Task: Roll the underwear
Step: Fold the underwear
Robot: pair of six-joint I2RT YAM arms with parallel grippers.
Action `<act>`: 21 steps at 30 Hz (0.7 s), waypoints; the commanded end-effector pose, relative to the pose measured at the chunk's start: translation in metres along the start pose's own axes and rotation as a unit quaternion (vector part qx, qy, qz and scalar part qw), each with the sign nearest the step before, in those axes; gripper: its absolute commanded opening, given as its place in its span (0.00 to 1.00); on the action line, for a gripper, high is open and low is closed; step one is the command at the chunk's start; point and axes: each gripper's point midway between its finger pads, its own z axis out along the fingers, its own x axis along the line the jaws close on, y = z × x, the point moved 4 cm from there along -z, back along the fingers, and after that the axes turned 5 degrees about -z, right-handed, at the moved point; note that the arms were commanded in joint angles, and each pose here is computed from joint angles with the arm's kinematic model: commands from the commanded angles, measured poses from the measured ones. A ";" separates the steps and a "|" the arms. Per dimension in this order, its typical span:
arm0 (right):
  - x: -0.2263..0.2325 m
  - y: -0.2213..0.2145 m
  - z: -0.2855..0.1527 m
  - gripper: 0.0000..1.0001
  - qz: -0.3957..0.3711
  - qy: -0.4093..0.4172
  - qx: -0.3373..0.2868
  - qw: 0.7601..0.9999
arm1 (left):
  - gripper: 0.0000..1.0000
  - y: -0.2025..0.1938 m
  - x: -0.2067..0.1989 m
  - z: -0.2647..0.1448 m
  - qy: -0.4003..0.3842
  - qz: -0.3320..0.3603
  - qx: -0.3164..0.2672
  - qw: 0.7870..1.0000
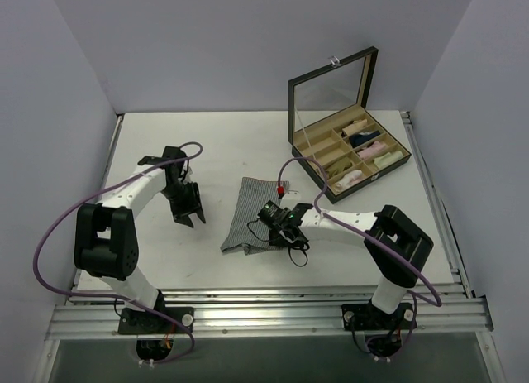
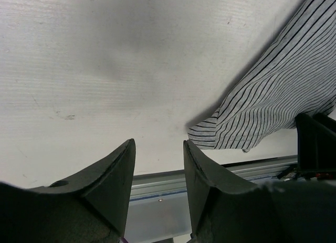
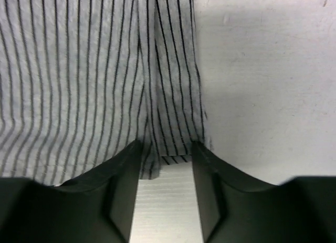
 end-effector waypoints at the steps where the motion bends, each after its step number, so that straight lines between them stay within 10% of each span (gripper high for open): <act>1: -0.020 0.000 0.002 0.42 -0.007 -0.046 -0.009 0.999 | 0.51 0.009 -0.014 -0.005 -0.037 0.006 -0.010 0.999; 21: -0.014 0.030 -0.015 0.42 -0.013 0.005 -0.041 0.999 | 0.52 -0.014 -0.030 0.041 -0.084 -0.016 0.057 0.995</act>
